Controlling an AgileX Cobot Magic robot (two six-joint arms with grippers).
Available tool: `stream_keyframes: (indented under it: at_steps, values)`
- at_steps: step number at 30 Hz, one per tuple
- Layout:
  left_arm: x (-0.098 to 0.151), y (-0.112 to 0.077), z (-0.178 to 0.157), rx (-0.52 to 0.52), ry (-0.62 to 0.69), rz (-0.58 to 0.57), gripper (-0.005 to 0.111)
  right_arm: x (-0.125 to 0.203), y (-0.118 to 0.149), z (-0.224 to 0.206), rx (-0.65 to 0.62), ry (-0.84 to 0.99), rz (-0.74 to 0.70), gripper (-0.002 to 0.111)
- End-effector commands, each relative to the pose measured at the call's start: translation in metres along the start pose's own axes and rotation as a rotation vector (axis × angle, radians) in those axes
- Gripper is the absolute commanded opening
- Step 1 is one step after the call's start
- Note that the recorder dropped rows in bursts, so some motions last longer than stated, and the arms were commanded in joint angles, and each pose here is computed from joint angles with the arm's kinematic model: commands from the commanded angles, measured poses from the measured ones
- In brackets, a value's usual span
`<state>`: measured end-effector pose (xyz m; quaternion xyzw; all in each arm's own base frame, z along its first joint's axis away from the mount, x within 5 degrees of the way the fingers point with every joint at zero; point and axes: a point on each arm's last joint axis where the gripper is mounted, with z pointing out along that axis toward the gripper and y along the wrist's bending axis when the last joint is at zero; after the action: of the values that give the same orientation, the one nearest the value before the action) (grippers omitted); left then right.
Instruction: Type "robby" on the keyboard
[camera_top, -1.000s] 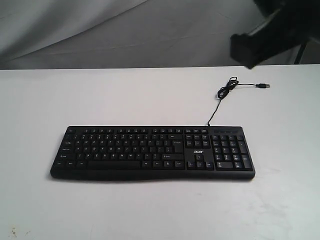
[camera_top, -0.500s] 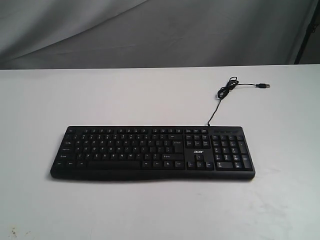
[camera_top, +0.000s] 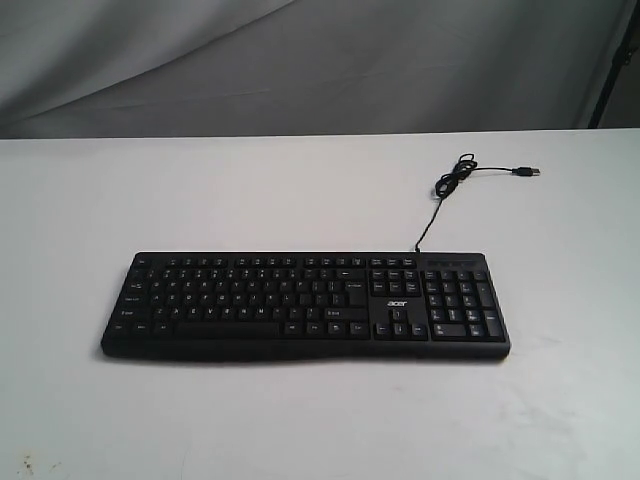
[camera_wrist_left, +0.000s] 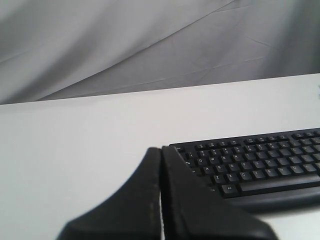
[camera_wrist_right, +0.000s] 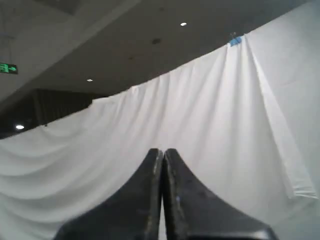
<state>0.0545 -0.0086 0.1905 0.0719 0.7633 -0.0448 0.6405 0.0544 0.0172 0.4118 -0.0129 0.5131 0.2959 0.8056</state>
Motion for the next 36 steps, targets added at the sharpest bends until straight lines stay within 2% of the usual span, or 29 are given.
stream_keyframes:
  at_steps: [1,5,8,12,22,36]
  values:
    - [0.001,0.000,0.000,0.004,-0.005,0.003,0.000,0.047,-0.020,-0.023,0.154,0.144,-0.083,0.000]
    - [0.001,0.000,0.000,0.004,-0.005,0.003,0.000,0.094,-0.042,-0.061,0.352,0.189,-0.058,0.000]
    - [0.001,0.000,0.000,0.004,-0.005,0.003,0.000,0.116,-0.047,-0.082,0.377,0.251,-0.190,0.000]
    - [0.001,0.000,0.000,0.004,-0.005,0.003,0.000,0.132,-0.049,-0.088,0.378,0.396,-0.219,0.000]
    - [0.001,0.000,0.000,0.004,-0.005,0.003,0.000,0.131,-0.052,-0.089,0.431,0.367,-0.120,0.000]
    - [0.001,0.000,0.000,0.004,-0.005,0.003,0.000,0.147,-0.064,-0.100,0.479,0.564,-0.368,0.000]
